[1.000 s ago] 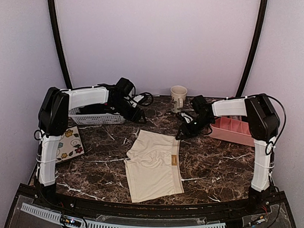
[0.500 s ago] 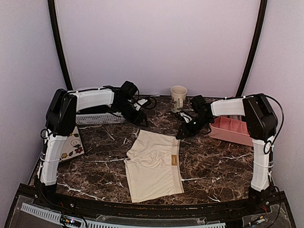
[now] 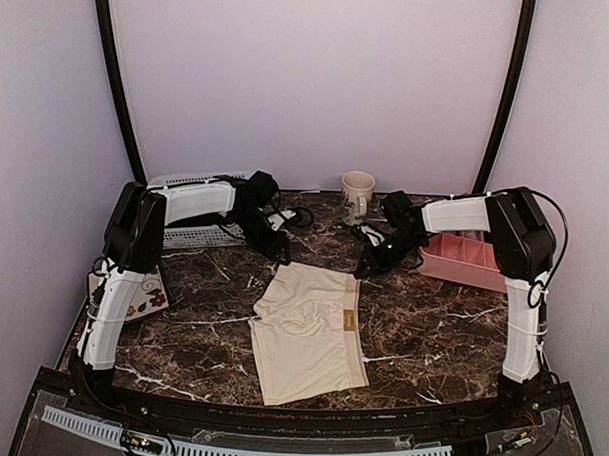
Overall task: Roll the underwear
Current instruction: Pick up the underwear from the center of the board.
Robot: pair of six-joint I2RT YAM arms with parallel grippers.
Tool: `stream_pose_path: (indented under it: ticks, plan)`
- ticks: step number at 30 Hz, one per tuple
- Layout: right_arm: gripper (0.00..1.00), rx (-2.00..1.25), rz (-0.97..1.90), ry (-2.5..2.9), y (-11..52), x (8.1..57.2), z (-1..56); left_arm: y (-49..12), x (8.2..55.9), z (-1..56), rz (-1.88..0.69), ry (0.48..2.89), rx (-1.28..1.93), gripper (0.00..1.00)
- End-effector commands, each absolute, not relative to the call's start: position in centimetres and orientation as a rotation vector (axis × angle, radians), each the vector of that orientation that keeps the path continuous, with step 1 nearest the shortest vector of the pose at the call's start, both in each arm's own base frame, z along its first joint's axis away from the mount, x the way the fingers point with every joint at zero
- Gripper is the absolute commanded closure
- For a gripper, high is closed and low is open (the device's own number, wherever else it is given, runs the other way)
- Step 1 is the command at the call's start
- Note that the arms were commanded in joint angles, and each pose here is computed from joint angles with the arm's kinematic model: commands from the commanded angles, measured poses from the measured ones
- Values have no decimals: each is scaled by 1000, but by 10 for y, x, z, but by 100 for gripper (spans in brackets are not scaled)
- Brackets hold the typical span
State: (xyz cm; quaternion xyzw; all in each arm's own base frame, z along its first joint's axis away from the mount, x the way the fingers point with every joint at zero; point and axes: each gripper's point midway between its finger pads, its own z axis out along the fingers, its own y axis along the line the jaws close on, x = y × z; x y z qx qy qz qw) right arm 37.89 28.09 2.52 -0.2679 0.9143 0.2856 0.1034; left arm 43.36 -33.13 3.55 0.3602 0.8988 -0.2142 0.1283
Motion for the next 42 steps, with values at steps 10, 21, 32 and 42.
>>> stream_pose_path:
  ticks: [10,21,32,42]
  plan:
    - [94,-794,835,2736,281,376,15,-338,429,36,-671,2604,1081,68]
    - [100,-777,833,2723,282,379,21,-343,437,45,-626,2573,1074,86]
    - [100,-778,799,2559,282,388,87,-351,441,122,-679,2406,1040,100]
    - [100,-875,828,2523,291,344,104,-336,398,133,-745,2377,1052,100]
